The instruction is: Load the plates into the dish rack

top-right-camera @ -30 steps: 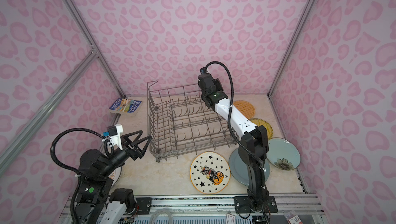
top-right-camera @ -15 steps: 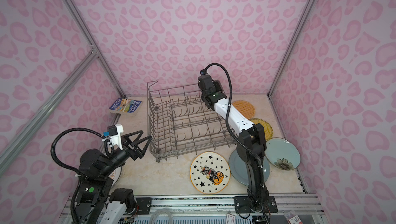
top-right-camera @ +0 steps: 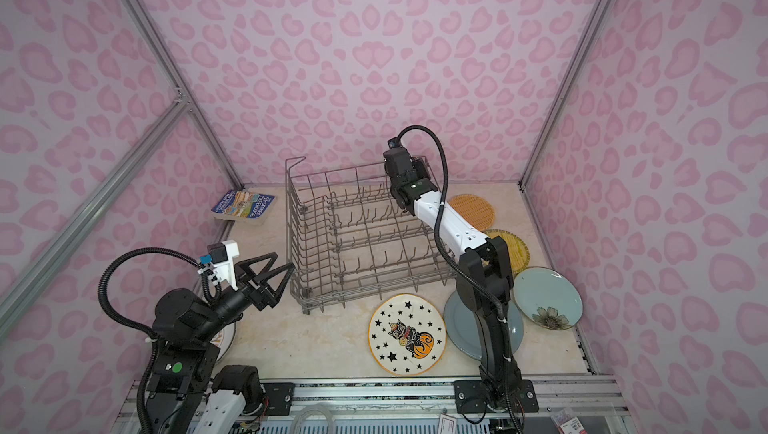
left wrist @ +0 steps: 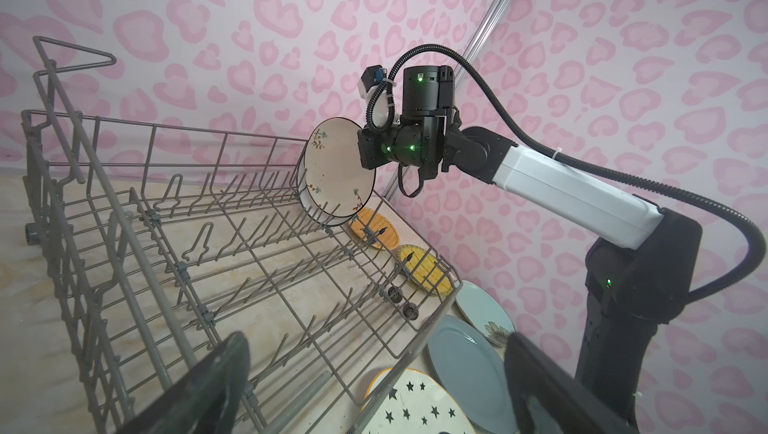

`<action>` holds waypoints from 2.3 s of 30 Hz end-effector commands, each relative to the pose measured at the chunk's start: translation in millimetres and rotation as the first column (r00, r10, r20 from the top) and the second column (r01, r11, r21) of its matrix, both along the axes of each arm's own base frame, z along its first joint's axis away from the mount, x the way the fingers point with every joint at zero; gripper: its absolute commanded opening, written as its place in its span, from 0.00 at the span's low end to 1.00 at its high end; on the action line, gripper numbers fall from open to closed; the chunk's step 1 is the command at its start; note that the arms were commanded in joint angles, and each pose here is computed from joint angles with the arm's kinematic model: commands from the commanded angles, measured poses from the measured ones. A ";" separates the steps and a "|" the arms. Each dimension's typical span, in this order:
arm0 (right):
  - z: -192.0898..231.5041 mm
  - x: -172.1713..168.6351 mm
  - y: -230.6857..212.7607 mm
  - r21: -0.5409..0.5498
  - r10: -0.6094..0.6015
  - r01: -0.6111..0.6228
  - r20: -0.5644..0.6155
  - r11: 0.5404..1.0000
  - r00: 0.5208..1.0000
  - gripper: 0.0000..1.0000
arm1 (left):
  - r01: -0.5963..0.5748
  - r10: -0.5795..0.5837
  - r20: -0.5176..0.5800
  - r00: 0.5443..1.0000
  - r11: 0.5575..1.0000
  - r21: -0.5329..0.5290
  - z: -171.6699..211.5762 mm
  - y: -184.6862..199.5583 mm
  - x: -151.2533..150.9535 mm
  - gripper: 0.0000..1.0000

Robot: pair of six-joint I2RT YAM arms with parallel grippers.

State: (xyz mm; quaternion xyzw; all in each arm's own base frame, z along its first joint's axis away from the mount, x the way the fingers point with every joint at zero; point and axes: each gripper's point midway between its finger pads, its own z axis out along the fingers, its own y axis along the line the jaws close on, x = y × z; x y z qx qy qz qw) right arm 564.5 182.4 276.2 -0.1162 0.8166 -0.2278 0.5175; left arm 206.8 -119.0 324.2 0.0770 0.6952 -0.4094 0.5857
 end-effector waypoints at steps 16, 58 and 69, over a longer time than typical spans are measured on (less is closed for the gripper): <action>-46.0 -3.2 2.6 0.039 -0.012 0.014 -0.069 0.999 0.998 0.00 | 0.009 -0.008 0.039 0.999 1.000 -0.007 8.0 -0.8 -1.8 0.97; 40.2 -29.7 10.2 0.115 0.010 -0.012 0.019 0.993 1.000 0.32 | -0.007 0.007 0.057 0.998 1.000 -0.010 11.0 2.3 -5.5 0.97; 108.6 -88.8 0.4 0.175 0.027 -0.045 0.104 0.984 0.994 0.58 | -0.009 0.010 0.043 0.999 1.000 -0.010 8.0 2.4 -4.9 0.97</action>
